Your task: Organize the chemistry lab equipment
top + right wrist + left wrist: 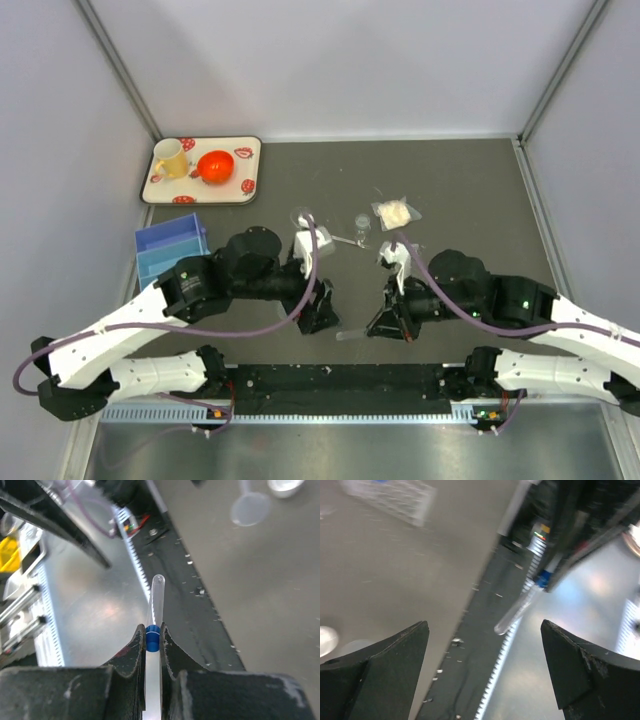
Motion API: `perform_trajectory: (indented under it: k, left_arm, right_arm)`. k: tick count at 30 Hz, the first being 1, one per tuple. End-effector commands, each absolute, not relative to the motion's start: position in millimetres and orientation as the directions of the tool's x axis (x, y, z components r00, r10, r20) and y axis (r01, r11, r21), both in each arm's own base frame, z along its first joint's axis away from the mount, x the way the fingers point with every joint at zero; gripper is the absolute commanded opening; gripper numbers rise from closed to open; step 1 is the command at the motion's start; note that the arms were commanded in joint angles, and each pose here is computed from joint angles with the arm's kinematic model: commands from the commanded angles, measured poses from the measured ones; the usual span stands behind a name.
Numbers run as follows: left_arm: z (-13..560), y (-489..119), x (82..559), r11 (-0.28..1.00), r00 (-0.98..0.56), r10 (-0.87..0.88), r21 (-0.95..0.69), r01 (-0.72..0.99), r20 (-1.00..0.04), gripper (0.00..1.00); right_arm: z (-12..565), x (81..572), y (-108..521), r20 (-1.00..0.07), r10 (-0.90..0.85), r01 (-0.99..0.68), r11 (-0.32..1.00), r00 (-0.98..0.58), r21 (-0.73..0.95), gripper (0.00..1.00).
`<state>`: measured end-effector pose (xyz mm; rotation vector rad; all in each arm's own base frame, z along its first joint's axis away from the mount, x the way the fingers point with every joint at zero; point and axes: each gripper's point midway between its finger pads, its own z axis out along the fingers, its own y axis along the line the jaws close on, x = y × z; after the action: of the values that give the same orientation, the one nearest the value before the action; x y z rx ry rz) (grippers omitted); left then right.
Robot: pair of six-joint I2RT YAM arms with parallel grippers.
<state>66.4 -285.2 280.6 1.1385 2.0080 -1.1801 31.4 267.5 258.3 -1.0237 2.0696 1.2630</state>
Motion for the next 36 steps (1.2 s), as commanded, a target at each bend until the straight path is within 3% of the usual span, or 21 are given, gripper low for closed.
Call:
perform_trajectory:
  k: [1, 5, 11, 22, 36]
  left_arm:
    - [283, -232, 148, 0.738, -0.535, 0.272, -0.183, 0.649, -0.800, 0.99]
    - [278, -221, 151, 0.782, -0.554, 0.231, -0.186, 0.594, -0.800, 0.98]
    - [277, -215, 148, 0.779, -0.541, 0.196, -0.205, 0.593, -0.818, 0.98]
    - [259, -220, 141, 0.751, -0.550, 0.190, -0.240, 0.615, -0.813, 0.98]
    - [257, -221, 139, 0.732, -0.533, 0.184, -0.247, 0.635, -0.826, 0.98]
  right_arm:
    - [266, 87, 234, -0.773, -0.302, -0.758, 0.565, -0.558, 0.327, 0.00]
    - [260, 138, 197, -0.757, -0.264, -0.606, 0.766, -0.598, 0.212, 0.00]
    - [229, 180, 156, -0.668, -0.268, -0.428, 0.900, -0.694, 0.083, 0.00]
    - [184, 192, 145, -0.520, -0.300, -0.353, 0.936, -0.800, 0.002, 0.00]
    - [155, 245, 156, -0.487, -0.231, -0.285, 0.958, -0.842, 0.039, 0.00]
